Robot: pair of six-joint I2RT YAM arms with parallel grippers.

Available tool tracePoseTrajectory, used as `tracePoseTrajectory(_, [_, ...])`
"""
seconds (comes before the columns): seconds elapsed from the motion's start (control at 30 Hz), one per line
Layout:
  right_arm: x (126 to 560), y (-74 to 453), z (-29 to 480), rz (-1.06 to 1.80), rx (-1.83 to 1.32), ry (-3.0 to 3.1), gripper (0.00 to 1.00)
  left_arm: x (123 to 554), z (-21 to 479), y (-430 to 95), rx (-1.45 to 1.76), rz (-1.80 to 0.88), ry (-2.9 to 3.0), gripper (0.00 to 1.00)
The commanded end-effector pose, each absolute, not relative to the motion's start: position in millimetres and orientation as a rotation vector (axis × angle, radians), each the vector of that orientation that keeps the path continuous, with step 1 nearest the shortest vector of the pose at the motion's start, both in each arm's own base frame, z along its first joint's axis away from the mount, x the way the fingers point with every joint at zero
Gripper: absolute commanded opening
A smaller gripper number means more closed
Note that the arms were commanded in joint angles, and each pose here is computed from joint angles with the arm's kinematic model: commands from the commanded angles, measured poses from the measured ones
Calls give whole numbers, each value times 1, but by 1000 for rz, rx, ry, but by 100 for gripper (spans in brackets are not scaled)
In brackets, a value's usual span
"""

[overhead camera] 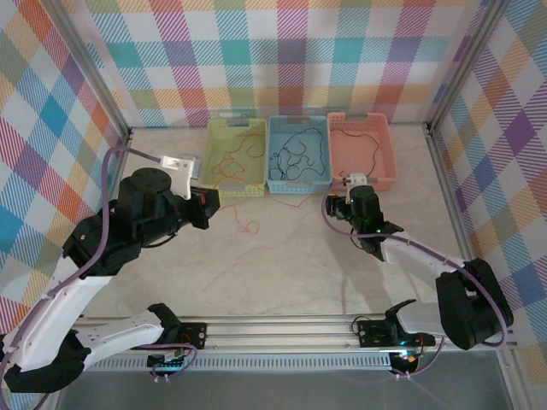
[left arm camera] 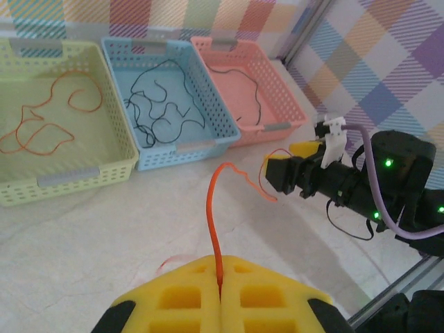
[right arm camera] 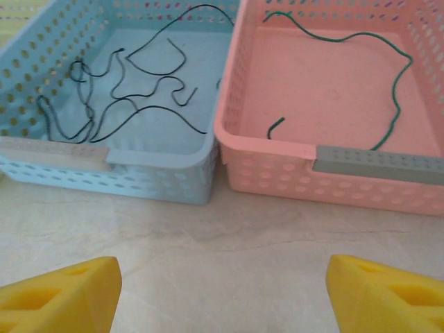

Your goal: Untangle the cables

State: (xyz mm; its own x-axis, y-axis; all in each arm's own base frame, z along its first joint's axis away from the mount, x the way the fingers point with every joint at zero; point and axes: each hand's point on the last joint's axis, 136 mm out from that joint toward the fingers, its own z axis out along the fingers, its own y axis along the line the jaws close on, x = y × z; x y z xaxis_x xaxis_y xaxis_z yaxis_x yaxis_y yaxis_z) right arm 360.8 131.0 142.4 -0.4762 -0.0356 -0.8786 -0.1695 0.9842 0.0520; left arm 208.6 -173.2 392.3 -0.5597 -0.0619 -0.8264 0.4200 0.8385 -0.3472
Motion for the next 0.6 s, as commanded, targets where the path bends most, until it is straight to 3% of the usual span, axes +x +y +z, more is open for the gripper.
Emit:
tracePoseTrajectory(0.0, [353, 141, 150, 244, -188, 2065, 65, 207, 396, -170, 295, -613, 2078, 0])
tracePoseTrajectory(0.1, [351, 141, 148, 262, -190, 2072, 48, 206, 402, -169, 301, -614, 2069, 0])
tracePoseTrajectory(0.17, [350, 143, 149, 286, -191, 2072, 47, 205, 405, -170, 305, -628, 2068, 0])
tracePoseTrajectory(0.37, [339, 168, 166, 440, -319, 2050, 77, 211, 402, -185, 291, -678, 2111, 0])
tracePoseTrajectory(0.57, [317, 181, 171, 534, -434, 2054, 82, 222, 394, -194, 255, -691, 2133, 0])
